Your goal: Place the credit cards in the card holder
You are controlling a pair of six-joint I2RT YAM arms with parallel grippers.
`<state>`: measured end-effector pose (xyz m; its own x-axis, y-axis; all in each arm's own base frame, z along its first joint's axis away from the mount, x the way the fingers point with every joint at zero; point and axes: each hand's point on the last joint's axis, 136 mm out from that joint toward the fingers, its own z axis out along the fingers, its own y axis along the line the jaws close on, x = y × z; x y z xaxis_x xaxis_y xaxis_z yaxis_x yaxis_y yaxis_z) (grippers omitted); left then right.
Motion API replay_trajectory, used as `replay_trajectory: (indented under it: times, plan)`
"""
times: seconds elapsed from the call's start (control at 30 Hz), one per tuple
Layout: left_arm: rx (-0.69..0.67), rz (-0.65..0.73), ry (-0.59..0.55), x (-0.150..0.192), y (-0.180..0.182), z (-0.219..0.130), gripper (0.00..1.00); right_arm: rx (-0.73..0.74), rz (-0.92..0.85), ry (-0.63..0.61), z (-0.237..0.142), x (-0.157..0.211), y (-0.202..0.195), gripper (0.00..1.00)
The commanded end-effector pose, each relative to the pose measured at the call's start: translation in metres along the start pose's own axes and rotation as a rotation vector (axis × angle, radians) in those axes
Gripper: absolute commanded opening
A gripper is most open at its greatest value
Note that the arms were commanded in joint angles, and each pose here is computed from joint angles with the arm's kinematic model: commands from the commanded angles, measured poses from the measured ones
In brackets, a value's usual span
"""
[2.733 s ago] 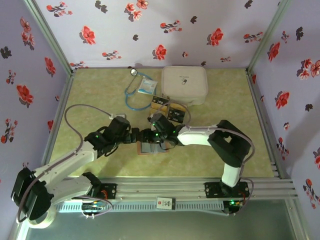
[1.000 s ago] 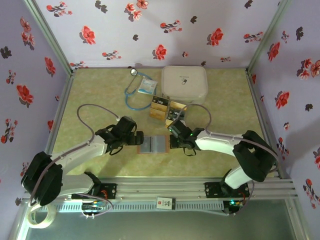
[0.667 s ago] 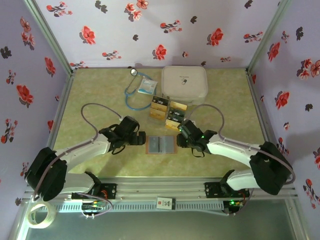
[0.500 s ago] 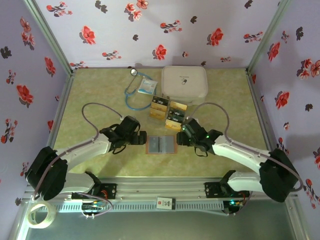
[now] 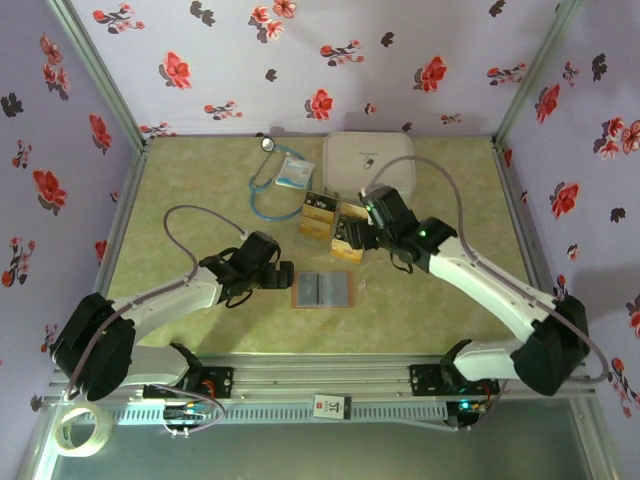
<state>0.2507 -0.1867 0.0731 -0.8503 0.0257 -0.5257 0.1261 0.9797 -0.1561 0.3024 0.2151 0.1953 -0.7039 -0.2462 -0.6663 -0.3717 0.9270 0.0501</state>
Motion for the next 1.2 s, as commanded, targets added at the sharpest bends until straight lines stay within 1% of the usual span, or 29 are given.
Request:
replay_trajectory:
  times: [0.0, 0.17, 0.33, 0.5, 0.73, 1.17]
  plan:
    - [0.019, 0.022, -0.03, -0.012, -0.004, -0.005, 1.0, -0.057, -0.142, 0.139, 0.014, 0.014, 0.011, 0.65]
    - [0.007, 0.048, -0.009, -0.013, -0.002, -0.004, 1.0, -0.056, -0.224, 0.276, 0.046, 0.026, 0.017, 0.54]
    - [0.026, 0.03, 0.007, -0.01, -0.001, -0.003, 1.0, -0.021, -0.288, 0.361, 0.072, 0.039, 0.012, 0.47]
    - [0.047, 0.025, 0.02, -0.006, -0.002, -0.002, 1.0, 0.033, -0.328, 0.393, 0.089, 0.046, 0.003, 0.47]
    - [0.052, 0.02, 0.031, -0.002, -0.001, -0.001, 1.0, 0.051, -0.343, 0.417, 0.106, 0.053, 0.002, 0.46]
    - [0.06, 0.008, 0.043, 0.001, -0.002, 0.003, 1.0, 0.056, -0.338, 0.428, 0.118, 0.059, 0.002, 0.45]
